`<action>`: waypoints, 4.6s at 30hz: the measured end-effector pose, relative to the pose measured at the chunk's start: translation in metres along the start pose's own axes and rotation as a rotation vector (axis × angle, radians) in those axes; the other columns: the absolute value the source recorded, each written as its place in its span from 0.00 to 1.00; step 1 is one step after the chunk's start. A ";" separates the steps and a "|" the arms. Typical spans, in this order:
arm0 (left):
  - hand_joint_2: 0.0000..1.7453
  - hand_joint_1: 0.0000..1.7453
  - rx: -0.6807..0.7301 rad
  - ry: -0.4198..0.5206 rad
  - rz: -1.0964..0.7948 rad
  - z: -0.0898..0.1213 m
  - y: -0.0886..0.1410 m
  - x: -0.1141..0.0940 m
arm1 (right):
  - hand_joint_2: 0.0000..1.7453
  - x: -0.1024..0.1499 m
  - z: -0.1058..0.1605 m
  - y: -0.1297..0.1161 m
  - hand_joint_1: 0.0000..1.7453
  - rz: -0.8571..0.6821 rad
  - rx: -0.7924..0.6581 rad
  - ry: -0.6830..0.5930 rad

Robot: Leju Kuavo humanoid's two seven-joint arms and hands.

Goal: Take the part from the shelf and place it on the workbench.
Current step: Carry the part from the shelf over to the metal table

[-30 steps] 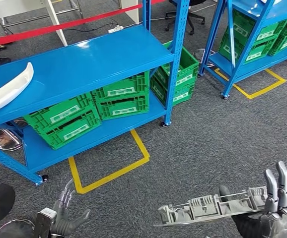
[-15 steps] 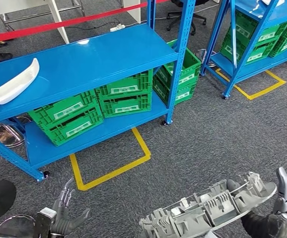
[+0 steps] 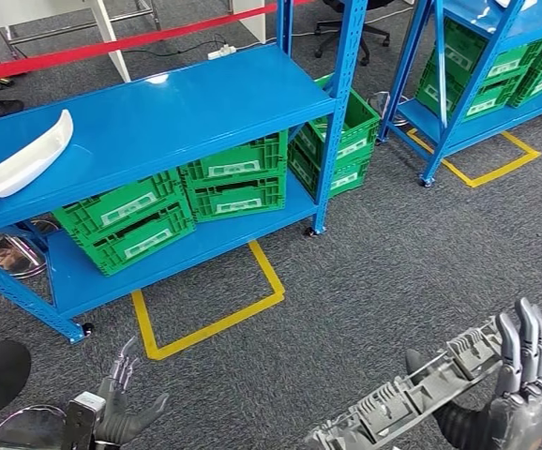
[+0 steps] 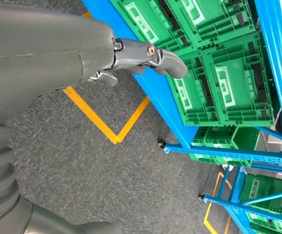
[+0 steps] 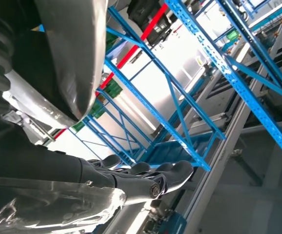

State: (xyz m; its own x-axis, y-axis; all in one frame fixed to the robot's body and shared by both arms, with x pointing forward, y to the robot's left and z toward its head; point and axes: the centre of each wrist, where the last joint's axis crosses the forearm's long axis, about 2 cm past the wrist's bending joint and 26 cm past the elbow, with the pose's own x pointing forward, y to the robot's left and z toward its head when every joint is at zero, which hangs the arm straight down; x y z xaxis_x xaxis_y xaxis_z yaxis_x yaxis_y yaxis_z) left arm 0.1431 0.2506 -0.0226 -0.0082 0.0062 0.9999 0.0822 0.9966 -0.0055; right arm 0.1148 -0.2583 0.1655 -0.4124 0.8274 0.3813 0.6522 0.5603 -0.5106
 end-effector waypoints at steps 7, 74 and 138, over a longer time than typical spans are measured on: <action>1.00 0.00 0.002 0.000 0.000 0.000 0.000 0.000 | 1.00 0.000 0.003 -0.001 0.08 0.000 0.014 -0.012; 0.00 0.00 0.003 -0.007 0.030 0.008 -0.023 -0.002 | 1.00 -0.003 0.013 -0.027 1.00 0.101 0.140 -0.046; 1.00 0.00 -0.014 0.010 0.000 0.009 -0.018 -0.006 | 1.00 -0.004 0.010 -0.026 1.00 0.048 0.107 -0.026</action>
State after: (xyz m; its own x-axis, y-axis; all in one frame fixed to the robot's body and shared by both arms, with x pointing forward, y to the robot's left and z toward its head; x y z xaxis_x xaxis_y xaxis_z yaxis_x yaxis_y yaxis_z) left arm 0.1327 0.2333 -0.0282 0.0019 0.0054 1.0000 0.0963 0.9953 -0.0056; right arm 0.0934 -0.2751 0.1696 -0.3992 0.8535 0.3351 0.6005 0.5195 -0.6079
